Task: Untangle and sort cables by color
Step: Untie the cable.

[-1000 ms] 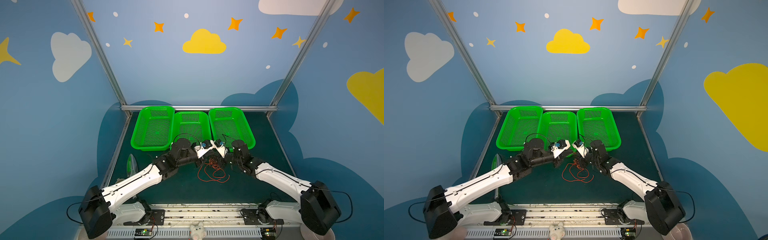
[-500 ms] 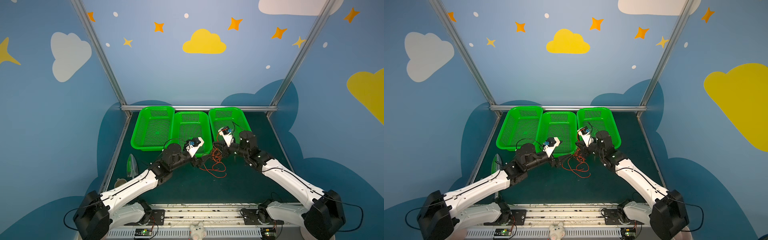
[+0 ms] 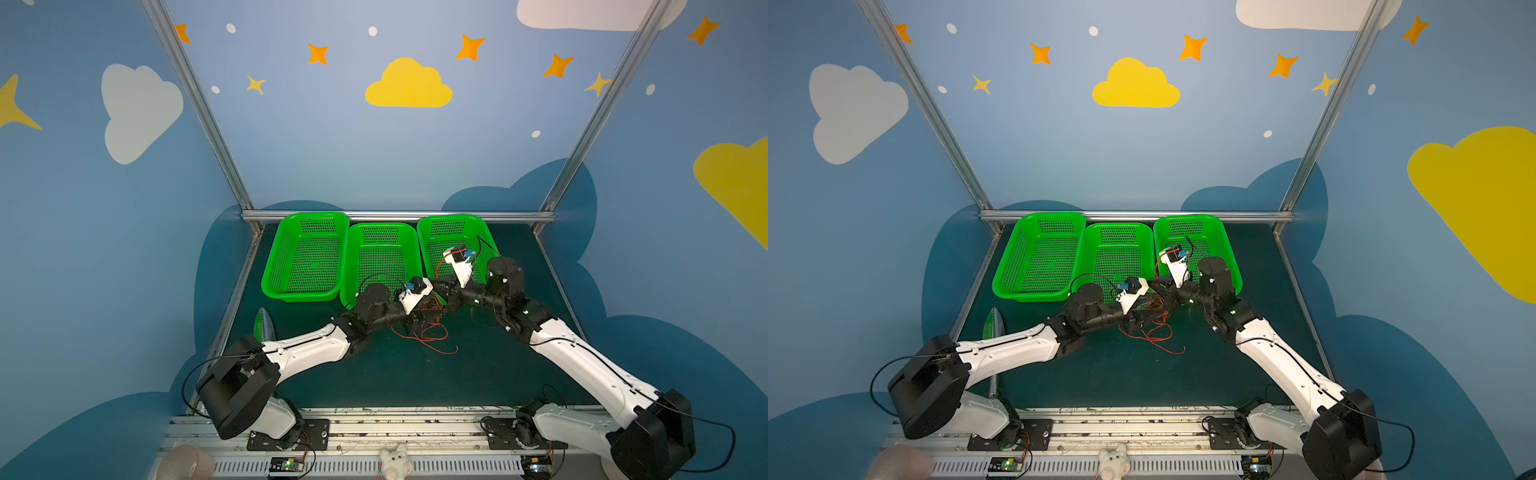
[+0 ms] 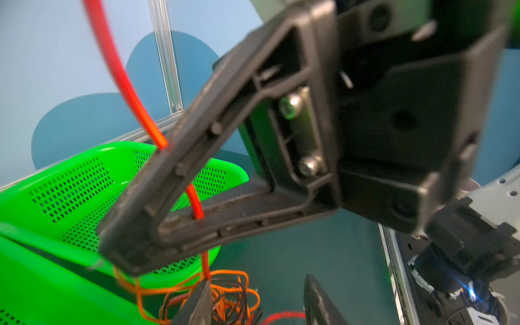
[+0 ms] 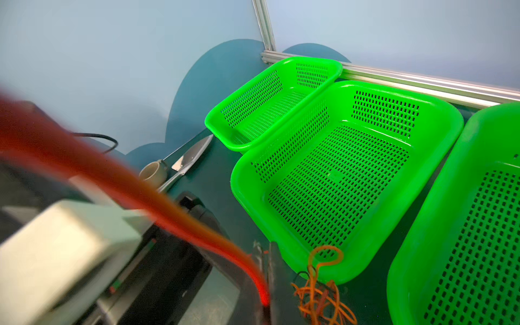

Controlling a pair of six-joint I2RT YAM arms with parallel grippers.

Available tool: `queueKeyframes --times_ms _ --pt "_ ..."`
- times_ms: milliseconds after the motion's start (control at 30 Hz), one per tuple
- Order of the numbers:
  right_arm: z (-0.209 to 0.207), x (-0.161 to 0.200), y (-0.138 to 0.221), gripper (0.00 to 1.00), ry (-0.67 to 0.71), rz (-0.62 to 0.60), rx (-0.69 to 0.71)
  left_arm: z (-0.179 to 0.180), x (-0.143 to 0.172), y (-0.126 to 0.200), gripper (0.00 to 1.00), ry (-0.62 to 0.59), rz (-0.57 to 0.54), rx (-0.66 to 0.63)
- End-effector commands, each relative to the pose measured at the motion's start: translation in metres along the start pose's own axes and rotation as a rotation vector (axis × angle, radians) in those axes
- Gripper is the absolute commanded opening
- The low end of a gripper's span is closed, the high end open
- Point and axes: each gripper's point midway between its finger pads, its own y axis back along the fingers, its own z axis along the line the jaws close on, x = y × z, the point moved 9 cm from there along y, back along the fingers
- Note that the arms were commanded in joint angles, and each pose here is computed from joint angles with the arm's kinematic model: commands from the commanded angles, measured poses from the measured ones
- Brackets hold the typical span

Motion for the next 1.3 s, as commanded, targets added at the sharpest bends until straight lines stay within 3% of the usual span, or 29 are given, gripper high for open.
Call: queueKeyframes --times_ms 0,233,300,433,467,500,633,767,933,1133,1267 --pt "0.011 -0.016 0.008 0.00 0.022 -0.060 -0.056 -0.001 -0.022 -0.004 0.52 -0.040 -0.098 -0.009" --pt "0.011 -0.014 0.004 0.00 0.012 -0.043 -0.075 -0.004 -0.026 -0.007 0.41 -0.065 -0.102 -0.039" --pt "0.011 -0.014 0.004 0.00 0.010 -0.046 -0.082 -0.004 -0.025 -0.008 0.33 -0.073 -0.089 -0.043" --pt "0.009 -0.015 0.005 0.00 0.006 -0.060 -0.058 -0.005 -0.028 -0.008 0.03 -0.084 -0.088 -0.040" --pt "0.008 -0.015 0.006 0.00 0.002 -0.063 -0.034 -0.006 -0.029 -0.007 0.03 -0.086 -0.089 -0.034" --pt "0.006 -0.015 0.007 0.08 -0.004 -0.066 -0.010 -0.007 -0.030 -0.006 0.03 -0.084 -0.090 -0.032" --pt "-0.005 -0.014 0.020 0.47 -0.028 -0.083 0.067 -0.008 -0.038 -0.002 0.03 -0.075 -0.087 -0.033" --pt "-0.021 -0.007 0.040 0.61 -0.069 -0.135 0.158 -0.003 -0.042 0.009 0.03 -0.052 -0.093 -0.096" --pt "-0.031 0.021 0.053 0.65 -0.064 -0.148 0.225 0.004 -0.053 0.022 0.03 -0.032 -0.111 -0.086" --pt "-0.018 0.063 0.042 0.65 -0.034 -0.092 0.065 0.004 -0.067 0.027 0.03 -0.034 -0.117 -0.033" --pt "-0.011 0.059 0.030 0.65 -0.011 -0.057 0.001 0.002 -0.069 0.023 0.03 -0.021 -0.103 0.013"
